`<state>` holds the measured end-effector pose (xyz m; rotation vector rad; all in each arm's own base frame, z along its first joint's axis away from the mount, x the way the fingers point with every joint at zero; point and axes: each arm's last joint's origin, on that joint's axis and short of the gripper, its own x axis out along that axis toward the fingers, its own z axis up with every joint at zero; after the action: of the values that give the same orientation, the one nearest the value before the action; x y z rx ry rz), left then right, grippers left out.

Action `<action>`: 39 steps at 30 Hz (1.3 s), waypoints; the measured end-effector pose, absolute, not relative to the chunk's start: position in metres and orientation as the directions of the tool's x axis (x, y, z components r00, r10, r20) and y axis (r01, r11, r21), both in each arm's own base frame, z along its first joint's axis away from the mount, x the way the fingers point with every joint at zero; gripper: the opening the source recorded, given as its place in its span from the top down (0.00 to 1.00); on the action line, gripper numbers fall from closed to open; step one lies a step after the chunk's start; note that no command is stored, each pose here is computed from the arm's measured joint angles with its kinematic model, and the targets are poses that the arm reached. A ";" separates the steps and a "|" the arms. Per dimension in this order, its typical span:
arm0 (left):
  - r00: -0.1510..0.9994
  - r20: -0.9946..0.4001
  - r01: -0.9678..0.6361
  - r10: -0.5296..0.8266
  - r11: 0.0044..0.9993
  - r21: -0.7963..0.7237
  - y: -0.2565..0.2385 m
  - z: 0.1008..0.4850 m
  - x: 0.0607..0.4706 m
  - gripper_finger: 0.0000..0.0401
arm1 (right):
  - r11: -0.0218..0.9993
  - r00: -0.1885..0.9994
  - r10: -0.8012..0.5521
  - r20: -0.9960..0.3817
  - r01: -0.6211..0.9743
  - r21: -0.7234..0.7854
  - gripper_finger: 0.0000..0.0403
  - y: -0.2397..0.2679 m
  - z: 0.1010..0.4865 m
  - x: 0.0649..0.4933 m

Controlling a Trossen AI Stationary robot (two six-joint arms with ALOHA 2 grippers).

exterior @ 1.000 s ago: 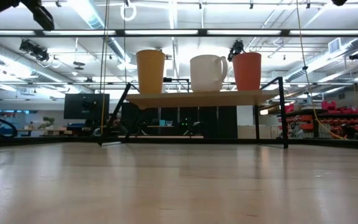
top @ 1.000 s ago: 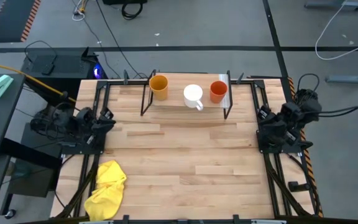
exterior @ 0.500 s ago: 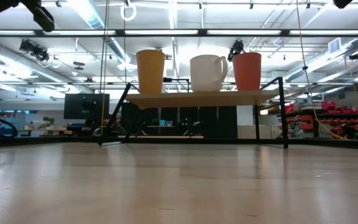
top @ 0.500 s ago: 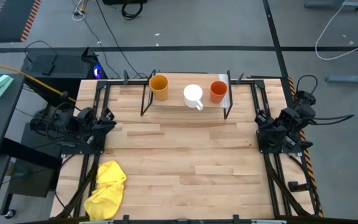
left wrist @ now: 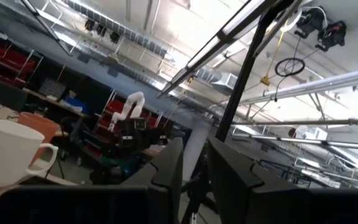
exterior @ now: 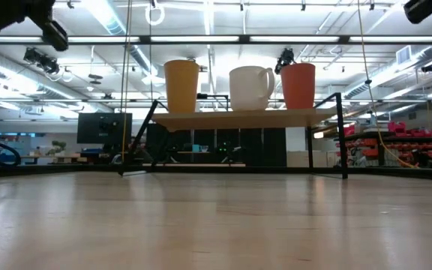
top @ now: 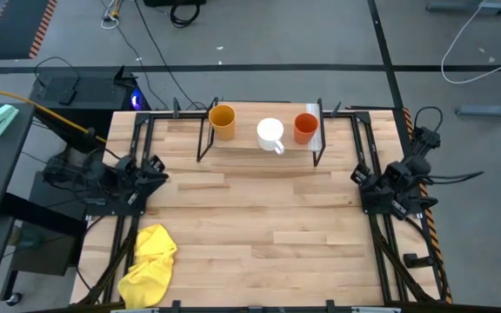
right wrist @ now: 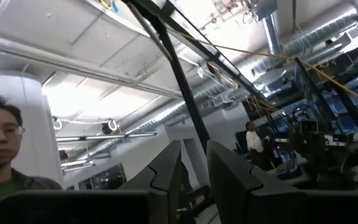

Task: Stack small to large cups/mugs on shelf
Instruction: Return to Home Position

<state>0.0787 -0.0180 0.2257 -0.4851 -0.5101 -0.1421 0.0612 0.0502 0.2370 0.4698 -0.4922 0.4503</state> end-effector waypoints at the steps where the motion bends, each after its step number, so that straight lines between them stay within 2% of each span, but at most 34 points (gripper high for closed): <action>1: 0.864 0.503 0.250 -0.011 0.877 -0.410 -0.018 0.223 0.079 0.79 | 0.802 0.792 0.296 0.534 -0.510 0.312 0.79 0.051 0.235 0.062; 6: 0.882 0.471 0.234 -0.018 0.884 -0.405 -0.019 0.213 0.083 0.78 | 0.822 0.836 0.342 0.429 -0.488 0.294 0.79 0.056 0.221 0.067; 13: 0.936 0.350 0.180 -0.034 0.901 -0.394 -0.021 0.201 0.088 0.80 | 0.837 0.884 0.393 0.252 -0.457 0.299 0.79 0.061 0.203 0.072; 24: 0.979 0.197 0.108 -0.047 0.944 -0.311 -0.023 0.185 0.093 0.78 | 0.912 0.916 0.397 -0.065 -0.385 0.142 0.79 0.063 0.171 0.074; 30: 0.994 0.091 0.078 -0.052 0.951 -0.300 -0.023 0.175 0.094 0.80 | 0.946 0.944 0.320 -0.078 -0.315 0.077 0.79 0.061 0.169 0.075; 39: 0.997 0.064 0.069 -0.053 0.955 -0.288 -0.023 0.172 0.094 0.78 | 0.952 0.950 0.303 -0.076 -0.299 0.065 0.79 0.061 0.170 0.075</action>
<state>0.0943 -0.0231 0.1720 -0.2938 -0.0559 -0.0621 0.0752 0.0606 0.1698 0.0533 0.0856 0.3065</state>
